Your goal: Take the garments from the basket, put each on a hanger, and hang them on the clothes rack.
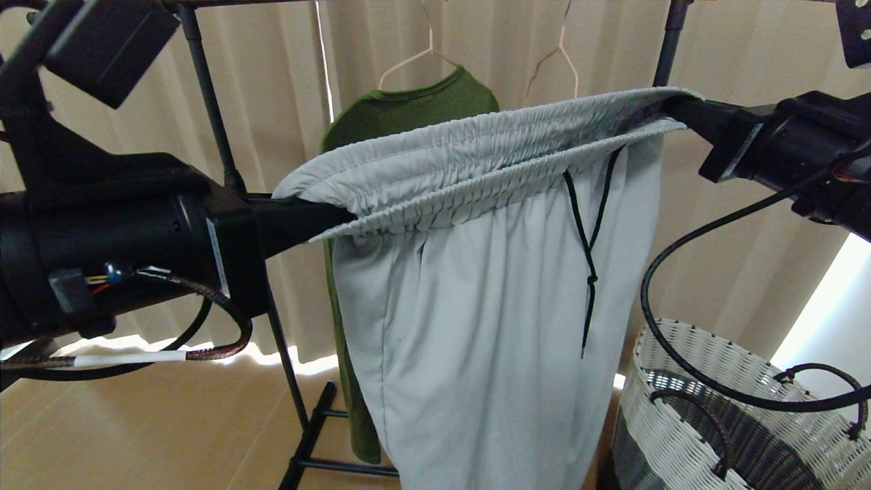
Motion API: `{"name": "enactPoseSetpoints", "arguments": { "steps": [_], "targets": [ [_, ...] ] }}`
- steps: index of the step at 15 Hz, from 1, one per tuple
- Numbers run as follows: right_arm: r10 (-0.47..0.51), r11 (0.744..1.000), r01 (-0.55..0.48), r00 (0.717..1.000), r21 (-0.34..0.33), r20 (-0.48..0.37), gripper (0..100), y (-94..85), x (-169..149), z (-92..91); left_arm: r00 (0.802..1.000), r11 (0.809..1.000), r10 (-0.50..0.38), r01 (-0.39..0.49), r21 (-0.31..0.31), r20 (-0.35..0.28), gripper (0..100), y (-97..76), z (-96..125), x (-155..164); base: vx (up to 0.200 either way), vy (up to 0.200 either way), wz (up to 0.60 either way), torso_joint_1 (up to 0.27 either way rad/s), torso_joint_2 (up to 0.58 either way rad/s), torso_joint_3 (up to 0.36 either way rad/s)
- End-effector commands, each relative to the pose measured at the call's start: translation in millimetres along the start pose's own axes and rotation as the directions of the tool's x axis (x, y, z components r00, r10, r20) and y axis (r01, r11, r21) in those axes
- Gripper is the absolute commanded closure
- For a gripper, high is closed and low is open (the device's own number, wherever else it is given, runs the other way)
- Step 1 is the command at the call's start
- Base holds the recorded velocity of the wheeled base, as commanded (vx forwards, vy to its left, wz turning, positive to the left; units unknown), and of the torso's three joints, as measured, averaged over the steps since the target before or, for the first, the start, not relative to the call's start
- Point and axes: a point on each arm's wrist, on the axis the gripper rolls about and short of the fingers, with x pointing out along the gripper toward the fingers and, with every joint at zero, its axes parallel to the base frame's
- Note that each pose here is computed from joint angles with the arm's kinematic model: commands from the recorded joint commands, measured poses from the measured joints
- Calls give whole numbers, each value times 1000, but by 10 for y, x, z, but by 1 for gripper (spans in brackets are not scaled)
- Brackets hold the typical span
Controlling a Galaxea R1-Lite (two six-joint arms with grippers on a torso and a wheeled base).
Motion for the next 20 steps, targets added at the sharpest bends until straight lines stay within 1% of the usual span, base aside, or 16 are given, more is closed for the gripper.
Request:
{"name": "enactPoseSetpoints", "arguments": {
  "steps": [1,2,3,4,6,10,11,13,14,15,16,17,18,20],
  "targets": [
    [0,1000,0,1000,20,-11,100,-9,120,-64,996,996,-93,93,13,-3,100,-182,-68,-99,0,0,0,0,0,0],
    [2,999,-2,1000,39,6,100,-7,146,-68,991,991,-136,136,21,-3,100,-241,-82,-111,0,0,0,0,0,0],
    [5,999,-6,1000,50,27,100,-2,190,-88,982,981,-190,190,26,0,100,-292,-80,-123,0,0,0,0,0,0],
    [8,999,-11,999,49,47,100,6,202,-87,977,976,-214,214,30,11,100,-305,-67,-134,0,0,0,0,0,0],
    [8,999,-11,999,49,48,100,7,186,-89,974,974,-224,223,38,32,100,-321,-44,-127,0,0,0,0,0,0],
    [4,999,-6,999,50,41,100,7,150,-105,976,976,-217,216,36,30,100,-310,-47,-102,0,0,0,0,0,0],
    [2,999,-4,999,50,39,100,9,120,-97,978,978,-205,204,35,32,100,-289,-39,-103,0,0,0,0,0,0],
    [-3,999,1,999,49,33,100,15,33,-55,989,989,-146,146,27,28,100,-175,-35,-60,0,0,0,0,0,0],
    [-3,999,1,999,47,35,100,21,-26,-2,993,993,-115,114,21,21,100,-112,-38,-15,0,0,0,0,0,0],
    [-3,999,1,999,47,35,100,21,-26,-2,993,993,-115,114,21,21,100,-112,-38,-15,0,0,0,0,0,0],
    [-3,999,1,999,47,38,100,31,-132,87,998,998,-62,62,12,9,100,-8,-34,78,0,0,0,0,0,0],
    [-3,999,1,999,47,41,100,39,-219,146,1000,1000,-12,12,9,-3,100,47,-37,151,0,0,0,0,0,0],
    [-3,999,1,999,47,37,100,44,-281,169,999,999,38,-38,7,-19,100,97,-59,222,0,0,0,0,0,0],
    [-2,999,0,1000,48,29,100,53,-405,199,995,995,97,-96,7,-12,100,149,5,327,0,0,0,0,0,0]
  ]
}}
